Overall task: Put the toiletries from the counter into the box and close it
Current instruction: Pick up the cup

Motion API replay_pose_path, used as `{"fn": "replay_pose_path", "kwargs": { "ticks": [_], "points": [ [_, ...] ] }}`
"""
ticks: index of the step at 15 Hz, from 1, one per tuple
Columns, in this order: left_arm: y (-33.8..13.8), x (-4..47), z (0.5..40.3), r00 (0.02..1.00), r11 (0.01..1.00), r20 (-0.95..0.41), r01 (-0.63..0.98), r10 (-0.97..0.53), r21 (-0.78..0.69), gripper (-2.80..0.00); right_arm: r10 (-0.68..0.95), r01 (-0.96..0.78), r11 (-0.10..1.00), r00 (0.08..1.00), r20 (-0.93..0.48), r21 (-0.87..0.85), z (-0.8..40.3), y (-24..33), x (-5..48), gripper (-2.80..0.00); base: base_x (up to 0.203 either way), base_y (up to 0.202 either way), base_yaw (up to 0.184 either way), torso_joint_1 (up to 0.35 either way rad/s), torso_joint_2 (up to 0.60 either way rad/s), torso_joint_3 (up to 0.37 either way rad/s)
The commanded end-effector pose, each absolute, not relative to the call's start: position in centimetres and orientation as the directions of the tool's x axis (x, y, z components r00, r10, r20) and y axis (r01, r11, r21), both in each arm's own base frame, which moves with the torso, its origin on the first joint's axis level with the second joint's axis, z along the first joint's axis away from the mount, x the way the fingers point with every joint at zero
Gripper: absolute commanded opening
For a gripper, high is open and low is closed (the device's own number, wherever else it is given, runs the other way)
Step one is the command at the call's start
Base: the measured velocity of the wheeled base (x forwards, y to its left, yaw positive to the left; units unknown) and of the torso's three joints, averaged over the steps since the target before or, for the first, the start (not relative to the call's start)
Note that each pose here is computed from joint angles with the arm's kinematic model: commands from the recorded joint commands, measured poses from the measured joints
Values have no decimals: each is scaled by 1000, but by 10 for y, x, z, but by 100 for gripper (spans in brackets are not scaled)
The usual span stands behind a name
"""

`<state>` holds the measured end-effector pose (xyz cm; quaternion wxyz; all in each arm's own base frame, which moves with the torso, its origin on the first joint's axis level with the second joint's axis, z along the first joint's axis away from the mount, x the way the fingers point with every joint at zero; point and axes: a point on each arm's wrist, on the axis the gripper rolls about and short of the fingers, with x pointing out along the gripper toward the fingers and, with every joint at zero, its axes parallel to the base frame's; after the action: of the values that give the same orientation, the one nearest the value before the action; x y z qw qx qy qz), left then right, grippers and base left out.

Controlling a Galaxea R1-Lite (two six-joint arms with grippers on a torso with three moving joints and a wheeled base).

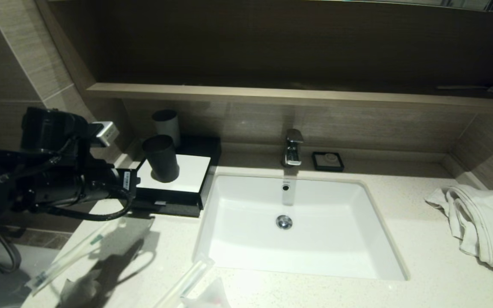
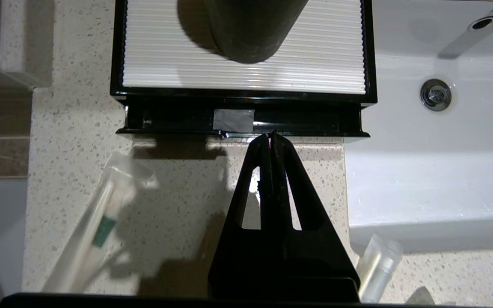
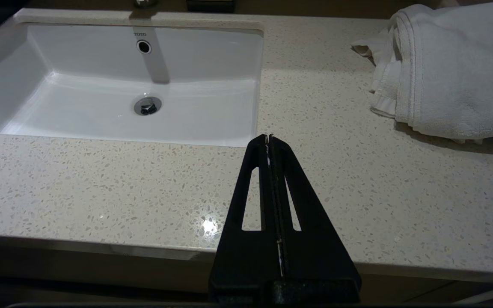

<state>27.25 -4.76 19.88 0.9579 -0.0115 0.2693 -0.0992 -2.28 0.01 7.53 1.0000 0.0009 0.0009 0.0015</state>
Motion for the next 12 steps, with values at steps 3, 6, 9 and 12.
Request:
{"fn": "replay_pose_path", "kwargs": {
  "ticks": [3,6,9,12],
  "points": [
    [-51,290,168,827,980,-527,185,-195,-72,-280,3,-3,1000,1000,-2,2,75,0,-23,-280,0,0,0,0,0,0],
    [-52,299,158,832,981,-520,185,-191,-64,-280,3,-3,1000,1000,-2,2,75,0,-23,-280,0,0,0,0,0,0],
    [-54,303,155,834,980,-517,188,-193,-63,-280,3,-3,1000,1000,-2,2,75,0,-23,-280,0,0,0,0,0,0],
    [-55,309,151,840,980,-506,191,-194,-59,0,3,-3,1000,1000,-2,2,75,0,-23,-280,0,0,0,0,0,0]
  ]
}}
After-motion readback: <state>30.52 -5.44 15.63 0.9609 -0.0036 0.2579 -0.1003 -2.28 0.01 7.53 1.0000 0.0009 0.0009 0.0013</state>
